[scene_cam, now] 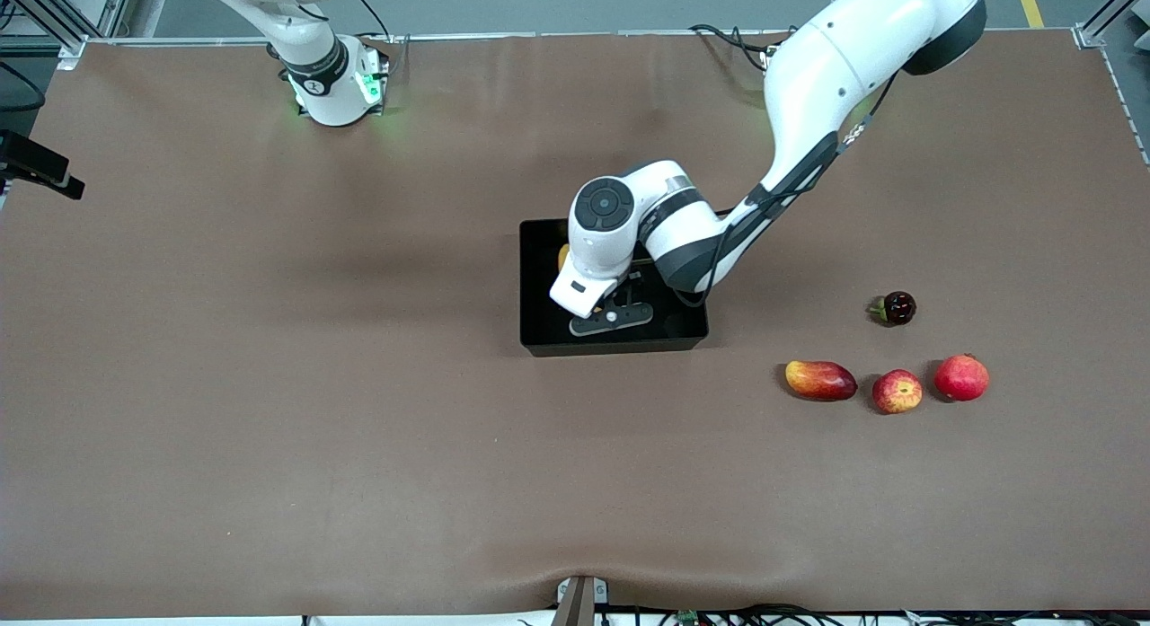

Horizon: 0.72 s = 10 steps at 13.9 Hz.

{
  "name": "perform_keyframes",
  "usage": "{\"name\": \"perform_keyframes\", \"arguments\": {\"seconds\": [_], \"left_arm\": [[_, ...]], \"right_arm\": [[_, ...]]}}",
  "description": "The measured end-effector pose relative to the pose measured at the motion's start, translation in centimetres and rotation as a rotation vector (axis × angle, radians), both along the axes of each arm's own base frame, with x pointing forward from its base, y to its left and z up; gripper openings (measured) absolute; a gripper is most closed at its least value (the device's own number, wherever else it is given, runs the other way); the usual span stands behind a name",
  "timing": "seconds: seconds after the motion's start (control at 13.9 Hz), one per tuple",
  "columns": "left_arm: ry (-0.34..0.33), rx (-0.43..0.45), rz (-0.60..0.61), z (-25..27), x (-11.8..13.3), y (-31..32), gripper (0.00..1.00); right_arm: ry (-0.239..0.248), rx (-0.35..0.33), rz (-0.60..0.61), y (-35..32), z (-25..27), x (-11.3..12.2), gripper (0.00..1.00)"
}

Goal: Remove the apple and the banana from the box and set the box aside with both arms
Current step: 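Move the left gripper back over the yellow banana in the tray, then grasp the banana with the left gripper while the right gripper reaches out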

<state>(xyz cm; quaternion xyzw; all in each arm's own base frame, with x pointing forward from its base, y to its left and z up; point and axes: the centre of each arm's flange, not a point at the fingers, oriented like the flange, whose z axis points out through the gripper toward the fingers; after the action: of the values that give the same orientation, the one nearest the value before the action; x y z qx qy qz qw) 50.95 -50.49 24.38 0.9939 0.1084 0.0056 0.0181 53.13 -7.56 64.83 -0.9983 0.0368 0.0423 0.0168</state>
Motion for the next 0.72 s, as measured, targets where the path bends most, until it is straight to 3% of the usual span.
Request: {"name": "perform_keyframes", "arguments": {"seconds": [0.5,0.72], "left_arm": [[-0.008,-0.013,0.023,-5.7,-1.8,-3.2,1.0],[-0.011,-0.013,0.019,-5.9,-2.1,-3.5,0.68]], "right_arm": [[0.088,0.007,-0.018,-1.5,-4.9,2.3,1.0],[0.098,-0.001,-0.018,-1.7,-6.0,3.4,1.0]]}}
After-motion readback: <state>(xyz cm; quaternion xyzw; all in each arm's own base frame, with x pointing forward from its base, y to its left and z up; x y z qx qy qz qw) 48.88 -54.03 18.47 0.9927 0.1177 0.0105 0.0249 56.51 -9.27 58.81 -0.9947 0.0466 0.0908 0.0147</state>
